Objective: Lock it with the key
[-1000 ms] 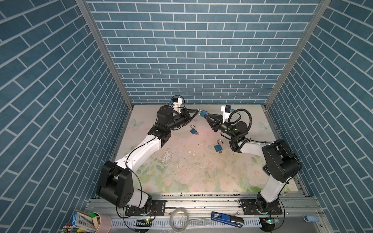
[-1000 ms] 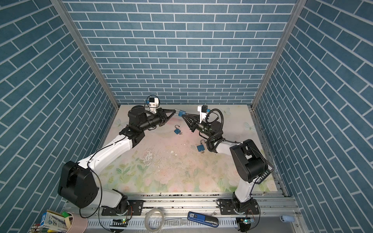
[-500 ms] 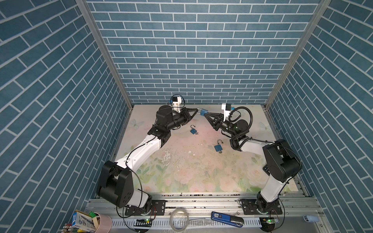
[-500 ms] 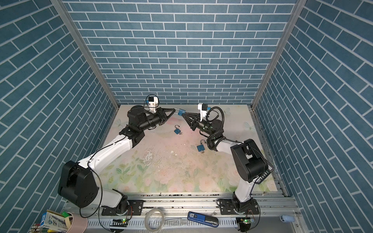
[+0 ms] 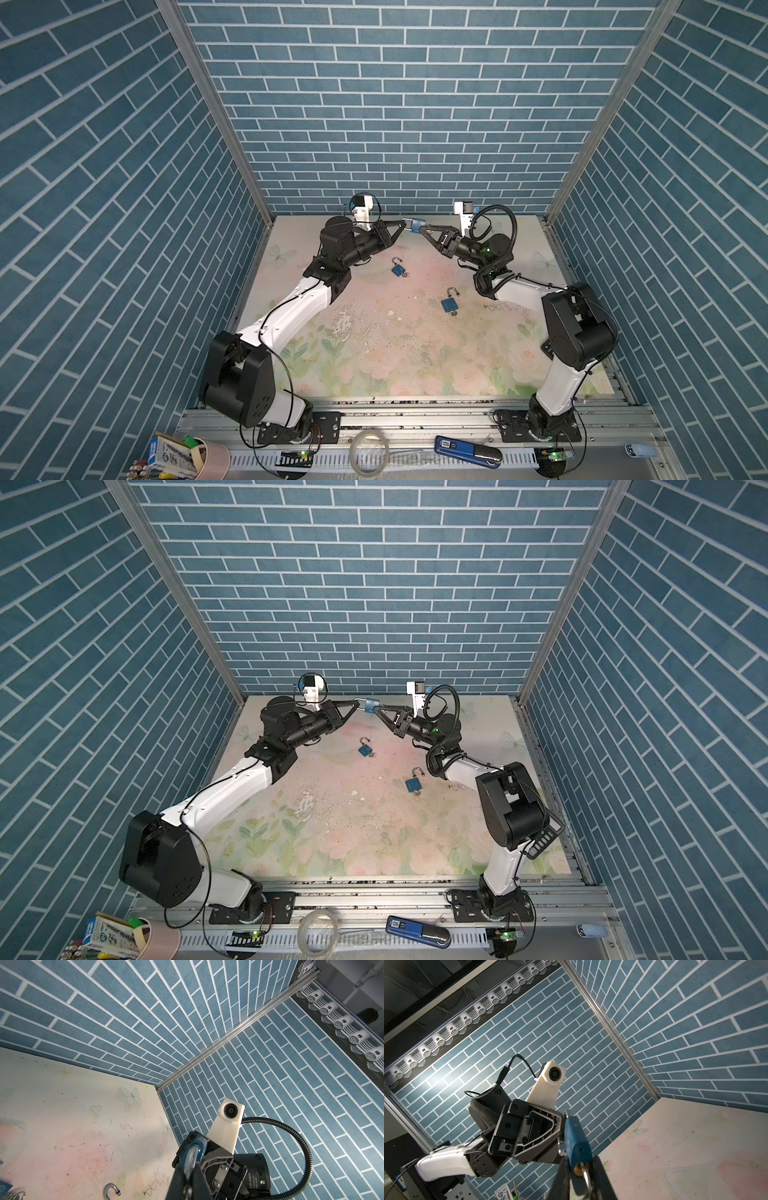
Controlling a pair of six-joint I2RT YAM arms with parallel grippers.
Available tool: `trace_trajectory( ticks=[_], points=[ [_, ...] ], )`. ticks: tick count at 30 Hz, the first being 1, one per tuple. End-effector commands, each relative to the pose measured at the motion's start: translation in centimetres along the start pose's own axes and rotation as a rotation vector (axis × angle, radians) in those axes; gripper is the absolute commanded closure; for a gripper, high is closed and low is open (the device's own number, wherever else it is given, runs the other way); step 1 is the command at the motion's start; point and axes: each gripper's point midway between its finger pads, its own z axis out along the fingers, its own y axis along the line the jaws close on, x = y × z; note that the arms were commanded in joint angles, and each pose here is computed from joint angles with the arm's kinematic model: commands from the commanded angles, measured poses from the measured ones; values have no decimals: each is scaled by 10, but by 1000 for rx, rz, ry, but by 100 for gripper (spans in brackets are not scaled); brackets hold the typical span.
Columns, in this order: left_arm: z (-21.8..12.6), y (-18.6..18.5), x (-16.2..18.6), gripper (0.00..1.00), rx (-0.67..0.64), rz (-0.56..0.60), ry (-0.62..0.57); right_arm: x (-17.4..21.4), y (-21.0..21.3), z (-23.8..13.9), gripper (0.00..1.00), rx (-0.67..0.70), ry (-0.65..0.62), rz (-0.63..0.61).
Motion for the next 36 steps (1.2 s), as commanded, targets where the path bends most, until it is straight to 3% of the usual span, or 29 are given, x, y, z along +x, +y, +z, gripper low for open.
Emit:
trace_trajectory(
  ticks=[1, 28, 36],
  points=[
    [8, 16, 53, 100, -16, -10, 199, -22, 21, 7, 100, -43, -47, -13],
    [-2, 31, 46, 100, -26, -25, 168, -27, 22, -12, 100, -21, -29, 43],
    [-17, 31, 27, 100, 2, -74, 118, -25, 20, -15, 100, 25, -4, 9]
  ],
)
